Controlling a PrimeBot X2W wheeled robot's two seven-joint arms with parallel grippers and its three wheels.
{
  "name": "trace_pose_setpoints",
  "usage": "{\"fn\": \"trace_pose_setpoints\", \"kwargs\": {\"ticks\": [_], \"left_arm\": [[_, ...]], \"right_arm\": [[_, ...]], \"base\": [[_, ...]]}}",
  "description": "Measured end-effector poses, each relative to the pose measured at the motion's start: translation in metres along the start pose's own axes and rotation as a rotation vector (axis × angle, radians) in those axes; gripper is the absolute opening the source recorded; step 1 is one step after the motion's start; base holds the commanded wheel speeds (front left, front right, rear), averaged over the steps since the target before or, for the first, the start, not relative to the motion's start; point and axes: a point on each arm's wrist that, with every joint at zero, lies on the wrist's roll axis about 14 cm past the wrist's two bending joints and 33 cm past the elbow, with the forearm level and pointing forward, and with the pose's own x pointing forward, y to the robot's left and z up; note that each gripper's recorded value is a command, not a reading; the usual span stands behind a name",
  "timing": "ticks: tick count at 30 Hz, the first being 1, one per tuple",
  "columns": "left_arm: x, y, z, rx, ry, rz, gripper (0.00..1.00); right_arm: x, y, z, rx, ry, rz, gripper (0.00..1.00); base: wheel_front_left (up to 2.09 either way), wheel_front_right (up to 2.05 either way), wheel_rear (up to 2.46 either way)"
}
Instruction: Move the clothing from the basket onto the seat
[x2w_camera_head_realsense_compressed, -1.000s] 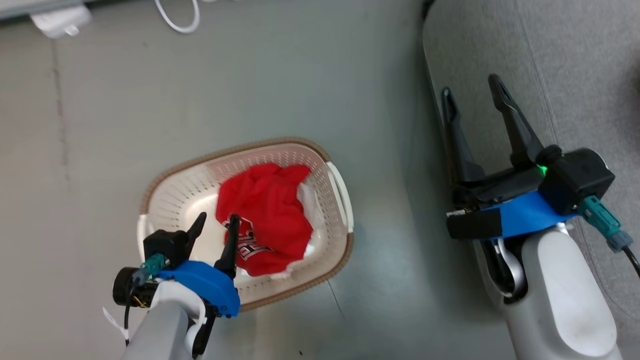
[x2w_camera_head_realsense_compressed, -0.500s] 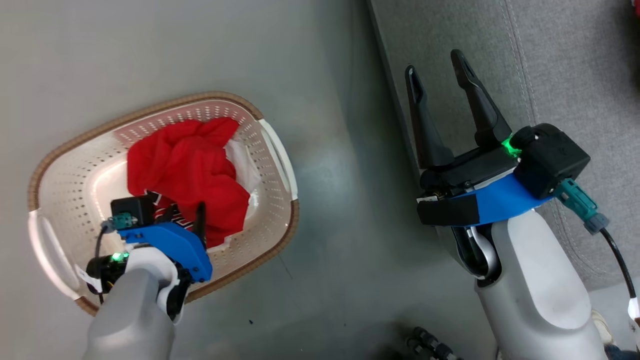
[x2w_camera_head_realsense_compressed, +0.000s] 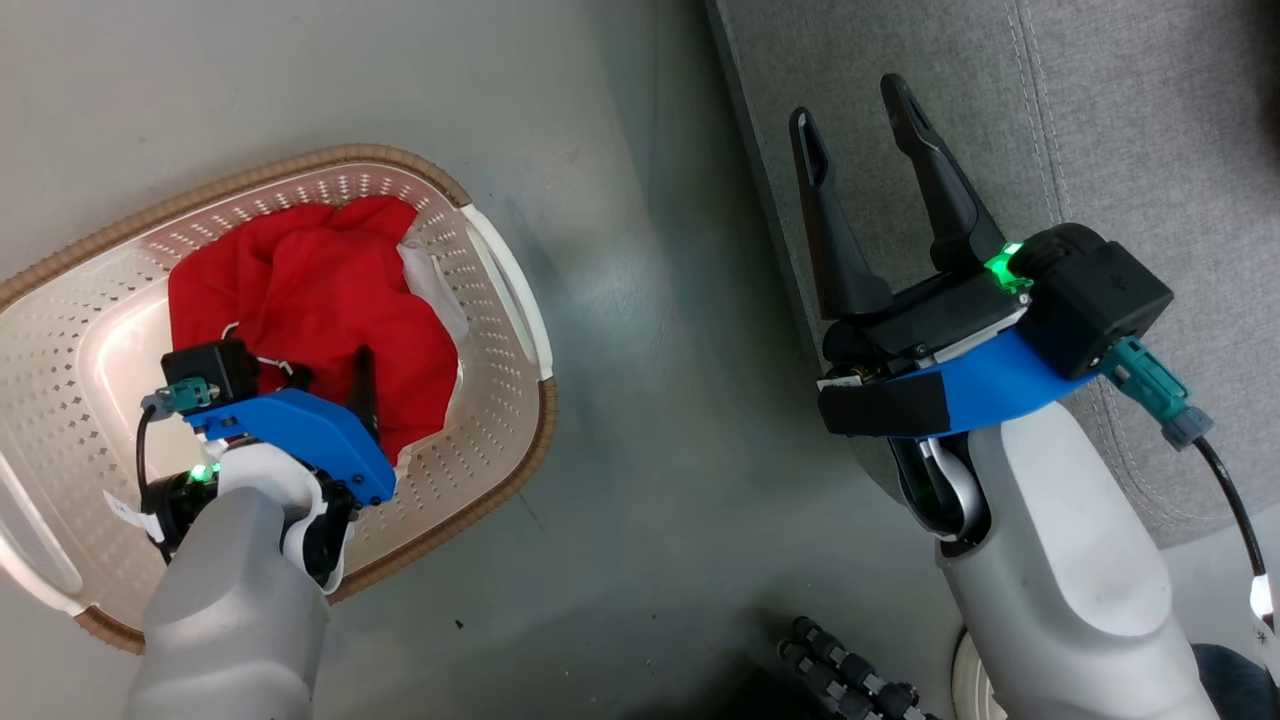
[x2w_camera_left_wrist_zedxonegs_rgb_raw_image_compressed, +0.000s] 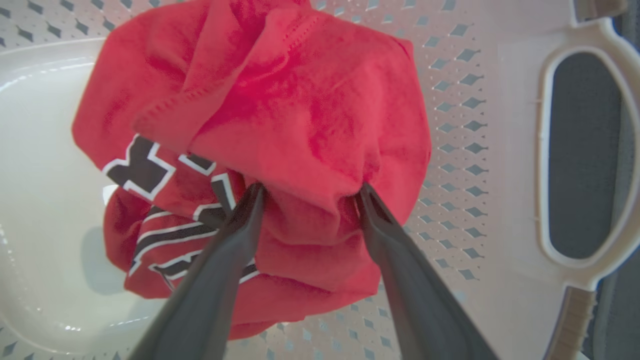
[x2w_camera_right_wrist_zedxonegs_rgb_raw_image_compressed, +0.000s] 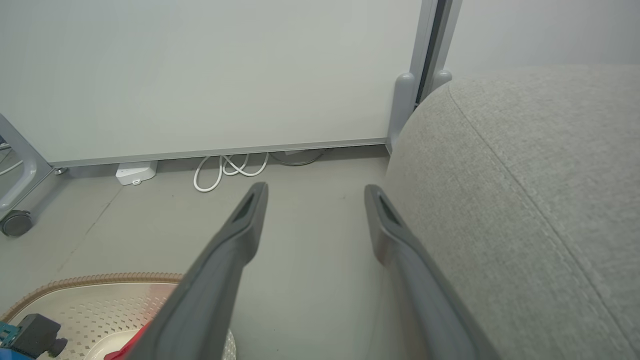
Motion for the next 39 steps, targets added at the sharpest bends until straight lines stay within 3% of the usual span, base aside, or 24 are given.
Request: {"fn": "trace_pose_setpoints", "kwargs": {"ticks": [5, 6, 7, 8, 28, 39], "left_arm": [[0.005, -0.008, -0.008, 0.001, 0.028, -0.026, 1.00], [0.006, -0.010, -0.011, 0.005, 0.037, -0.032, 0.69], [0.006, -0.012, -0.012, 0.010, 0.044, -0.036, 0.45], [0.007, -0.013, -0.013, 0.014, 0.048, -0.042, 0.02], [-0.006, -0.016, -0.008, 0.096, 0.041, -0.048, 0.00], [-0.055, -0.028, 0.018, 0.204, -0.044, -0.049, 0.00]], "right_arm": [[0.002, -0.002, 0.001, -0.001, -0.005, -0.002, 1.00], [0.002, -0.002, 0.001, -0.001, -0.006, -0.002, 1.00], [0.002, -0.002, 0.001, -0.001, -0.005, -0.002, 1.00], [0.002, -0.002, 0.000, -0.002, -0.005, -0.002, 1.00], [0.002, 0.005, 0.010, -0.001, -0.024, 0.015, 1.00], [-0.016, 0.017, 0.030, -0.029, -0.037, 0.034, 1.00]], "base": [[0.00, 0.00, 0.00], [0.00, 0.00, 0.00], [0.00, 0.00, 0.00], [0.00, 0.00, 0.00], [0.00, 0.00, 0.00], [0.00, 0.00, 0.00]]}}
